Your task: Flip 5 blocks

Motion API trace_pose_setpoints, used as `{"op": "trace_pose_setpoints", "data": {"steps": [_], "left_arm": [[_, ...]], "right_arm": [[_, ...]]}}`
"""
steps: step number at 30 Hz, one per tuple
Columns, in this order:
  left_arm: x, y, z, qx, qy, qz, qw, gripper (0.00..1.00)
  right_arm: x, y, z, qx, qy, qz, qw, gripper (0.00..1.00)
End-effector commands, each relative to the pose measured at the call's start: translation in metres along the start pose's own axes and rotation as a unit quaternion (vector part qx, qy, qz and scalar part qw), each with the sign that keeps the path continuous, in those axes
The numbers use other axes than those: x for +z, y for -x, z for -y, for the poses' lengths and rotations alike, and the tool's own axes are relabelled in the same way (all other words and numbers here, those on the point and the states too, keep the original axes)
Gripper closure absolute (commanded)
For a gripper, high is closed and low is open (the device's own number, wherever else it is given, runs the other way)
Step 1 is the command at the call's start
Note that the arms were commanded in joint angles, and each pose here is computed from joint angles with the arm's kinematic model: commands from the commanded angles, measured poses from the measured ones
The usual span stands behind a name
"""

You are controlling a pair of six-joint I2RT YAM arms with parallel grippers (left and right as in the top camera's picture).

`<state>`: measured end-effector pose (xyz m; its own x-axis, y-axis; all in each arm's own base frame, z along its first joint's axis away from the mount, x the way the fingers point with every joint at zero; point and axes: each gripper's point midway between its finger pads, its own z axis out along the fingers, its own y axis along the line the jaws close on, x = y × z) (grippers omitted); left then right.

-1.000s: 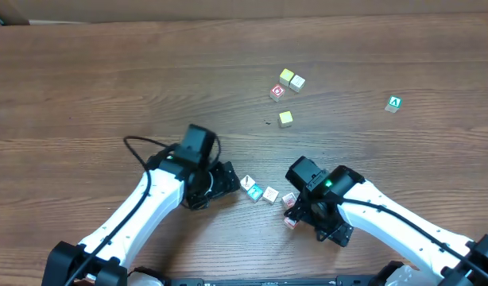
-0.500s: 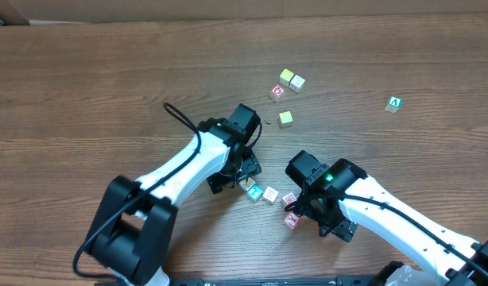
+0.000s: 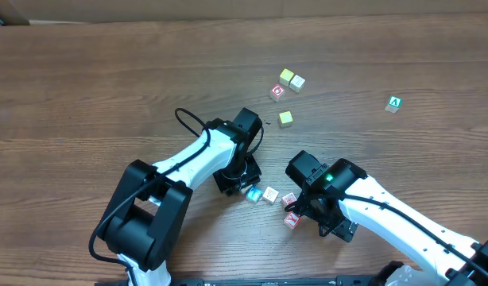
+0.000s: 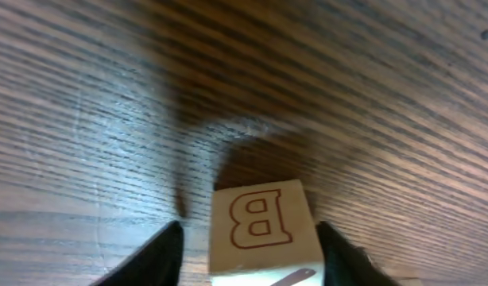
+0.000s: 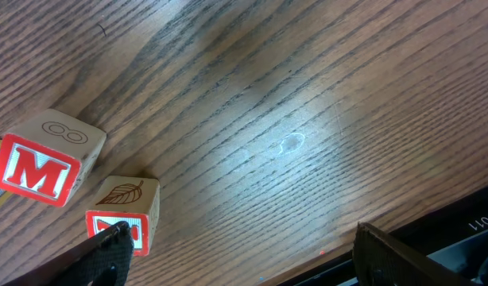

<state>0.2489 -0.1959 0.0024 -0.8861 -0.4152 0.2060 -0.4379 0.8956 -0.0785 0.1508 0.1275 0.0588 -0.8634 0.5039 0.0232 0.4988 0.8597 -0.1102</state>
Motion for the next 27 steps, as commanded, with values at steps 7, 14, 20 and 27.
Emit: {"op": "trace_pose_setpoints", "data": {"steps": [7,14,20,27], "left_arm": [[-0.002,0.007,-0.010,-0.006,0.030,0.012,0.999,0.79],[-0.008,0.005,-0.048,-0.014,0.117,0.024,0.993,0.84],[-0.009,-0.005,-0.056,0.009,0.146,0.019,0.989,0.83],[-0.006,-0.016,-0.051,0.035,0.153,0.022,0.987,0.77]], "right_arm": [[-0.008,0.005,-0.004,0.005,0.010,0.012,1.000,0.11],[-0.008,0.005,-0.003,0.005,0.009,0.012,1.000,0.11],[-0.008,0.005,-0.003,0.004,0.009,0.012,1.000,0.11],[-0.008,0.004,-0.002,0.001,0.006,0.009,1.000,0.11]]}}
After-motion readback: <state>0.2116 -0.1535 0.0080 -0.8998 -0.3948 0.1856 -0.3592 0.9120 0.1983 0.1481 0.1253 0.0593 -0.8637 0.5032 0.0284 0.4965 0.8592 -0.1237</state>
